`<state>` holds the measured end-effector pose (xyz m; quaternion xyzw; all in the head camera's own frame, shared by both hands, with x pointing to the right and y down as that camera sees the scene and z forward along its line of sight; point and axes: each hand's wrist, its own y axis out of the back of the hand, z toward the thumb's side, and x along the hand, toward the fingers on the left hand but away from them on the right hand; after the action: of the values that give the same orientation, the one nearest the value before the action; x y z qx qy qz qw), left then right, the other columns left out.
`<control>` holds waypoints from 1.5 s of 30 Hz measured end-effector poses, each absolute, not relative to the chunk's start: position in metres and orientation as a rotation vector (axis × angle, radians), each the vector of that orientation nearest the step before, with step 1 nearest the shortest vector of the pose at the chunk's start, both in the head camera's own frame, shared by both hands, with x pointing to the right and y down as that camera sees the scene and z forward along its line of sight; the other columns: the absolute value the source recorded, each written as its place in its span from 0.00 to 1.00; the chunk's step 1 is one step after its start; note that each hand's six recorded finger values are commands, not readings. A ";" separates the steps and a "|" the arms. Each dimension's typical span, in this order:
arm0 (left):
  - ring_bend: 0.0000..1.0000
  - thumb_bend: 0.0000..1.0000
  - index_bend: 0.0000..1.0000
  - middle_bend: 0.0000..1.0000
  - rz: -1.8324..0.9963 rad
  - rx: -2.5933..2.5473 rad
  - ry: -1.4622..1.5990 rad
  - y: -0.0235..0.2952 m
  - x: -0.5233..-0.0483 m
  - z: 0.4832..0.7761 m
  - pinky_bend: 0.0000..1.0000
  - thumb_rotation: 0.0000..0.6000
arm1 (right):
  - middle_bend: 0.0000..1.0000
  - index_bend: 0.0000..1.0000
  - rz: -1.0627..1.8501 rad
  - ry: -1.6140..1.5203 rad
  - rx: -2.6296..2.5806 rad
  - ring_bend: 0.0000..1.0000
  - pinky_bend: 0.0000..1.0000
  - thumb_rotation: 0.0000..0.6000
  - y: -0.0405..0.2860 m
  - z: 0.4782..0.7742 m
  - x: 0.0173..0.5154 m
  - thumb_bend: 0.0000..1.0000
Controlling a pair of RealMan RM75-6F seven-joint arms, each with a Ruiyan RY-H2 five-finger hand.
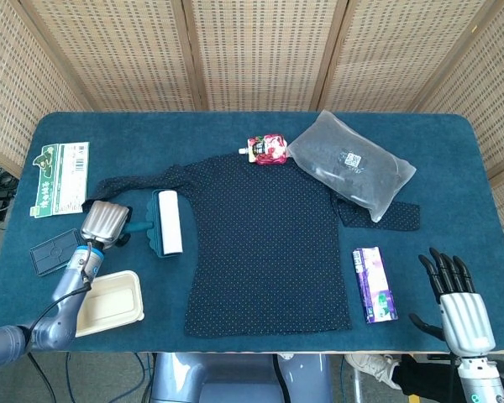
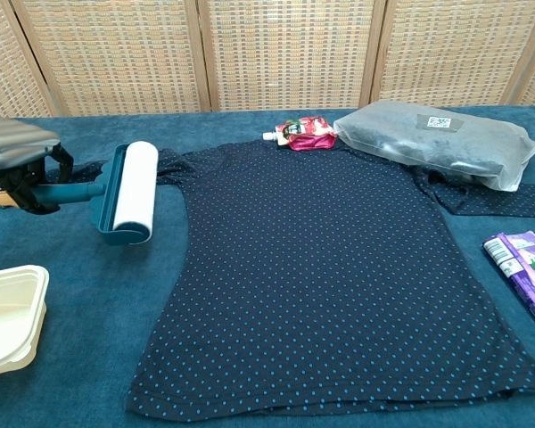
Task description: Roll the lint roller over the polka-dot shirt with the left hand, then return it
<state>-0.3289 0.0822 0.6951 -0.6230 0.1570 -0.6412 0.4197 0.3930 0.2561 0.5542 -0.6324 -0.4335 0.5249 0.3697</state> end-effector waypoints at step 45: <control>0.72 0.57 0.89 0.90 -1.582 -1.502 -0.066 0.033 -0.156 0.727 0.66 1.00 | 0.00 0.00 1.478 -1.166 -1.574 0.00 0.00 1.00 0.242 0.572 0.432 0.09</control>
<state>-0.1565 0.0334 0.7267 -0.6106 -0.0268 -0.6432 0.4612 0.4325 0.2422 0.5724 -0.6039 -0.4474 0.5671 0.3370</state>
